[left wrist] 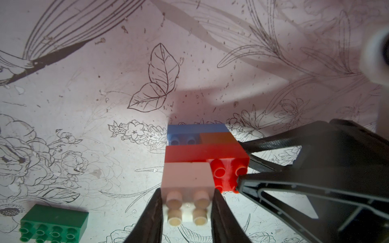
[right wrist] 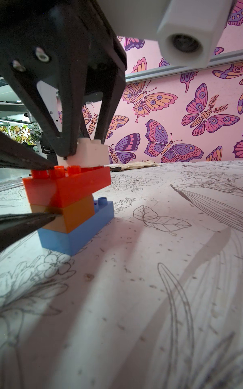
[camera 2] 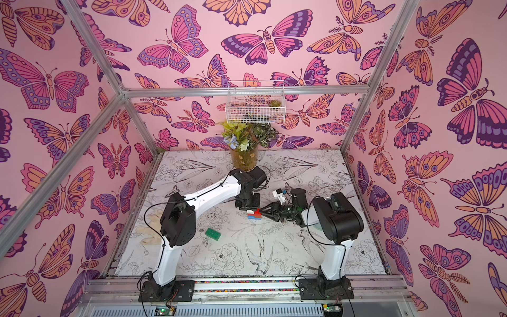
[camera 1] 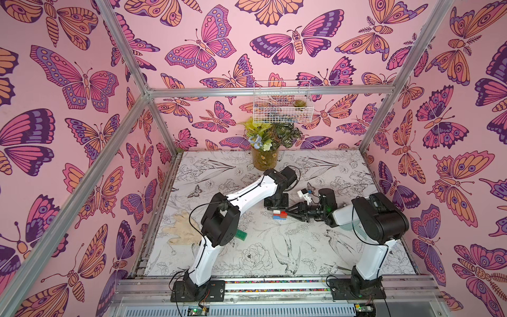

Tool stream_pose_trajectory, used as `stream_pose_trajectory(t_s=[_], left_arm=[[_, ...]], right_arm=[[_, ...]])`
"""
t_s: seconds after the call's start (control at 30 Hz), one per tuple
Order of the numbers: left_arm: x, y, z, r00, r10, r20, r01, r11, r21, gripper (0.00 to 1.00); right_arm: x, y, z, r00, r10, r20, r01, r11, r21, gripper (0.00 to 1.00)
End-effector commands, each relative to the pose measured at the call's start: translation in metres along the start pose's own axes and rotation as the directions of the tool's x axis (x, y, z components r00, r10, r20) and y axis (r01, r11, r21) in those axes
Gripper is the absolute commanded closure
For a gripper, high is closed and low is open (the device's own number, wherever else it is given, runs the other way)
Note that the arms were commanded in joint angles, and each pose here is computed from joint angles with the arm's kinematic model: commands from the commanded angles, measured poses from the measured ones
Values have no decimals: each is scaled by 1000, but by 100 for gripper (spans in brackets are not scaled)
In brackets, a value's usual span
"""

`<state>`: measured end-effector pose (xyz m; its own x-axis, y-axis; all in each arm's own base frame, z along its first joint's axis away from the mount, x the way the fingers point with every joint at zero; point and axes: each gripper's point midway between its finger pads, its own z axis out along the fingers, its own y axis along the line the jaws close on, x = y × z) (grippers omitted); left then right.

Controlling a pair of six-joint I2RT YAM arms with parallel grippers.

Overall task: Assemble the number 5 with lego
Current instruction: Assemble the lego brick with the lego brick.

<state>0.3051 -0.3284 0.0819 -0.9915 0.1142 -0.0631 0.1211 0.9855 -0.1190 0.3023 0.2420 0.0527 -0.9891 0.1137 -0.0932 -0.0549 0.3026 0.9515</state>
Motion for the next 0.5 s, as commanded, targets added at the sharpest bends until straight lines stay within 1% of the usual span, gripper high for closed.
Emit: stream_pose_trajectory(t_s=[0.0,0.13,0.33,0.47], left_arm=[[18,5,52,989,74,-128,-79,996,-37,73],[16,2,54,986,106,-131,-109,994,-22,73],[18,-5,53,972,185,-145,-184,983,24,72],[20,-4,53,970,187,-154,-184,982,34,71]], right_arm=[[14,-40,8,992,128,-1,-127,985,119,66],[14,-39,7,992,127,-1,-126,985,121,66],[15,-40,7,992,129,-2,-128,984,126,66],[15,-41,7,991,134,0,-133,982,131,66]])
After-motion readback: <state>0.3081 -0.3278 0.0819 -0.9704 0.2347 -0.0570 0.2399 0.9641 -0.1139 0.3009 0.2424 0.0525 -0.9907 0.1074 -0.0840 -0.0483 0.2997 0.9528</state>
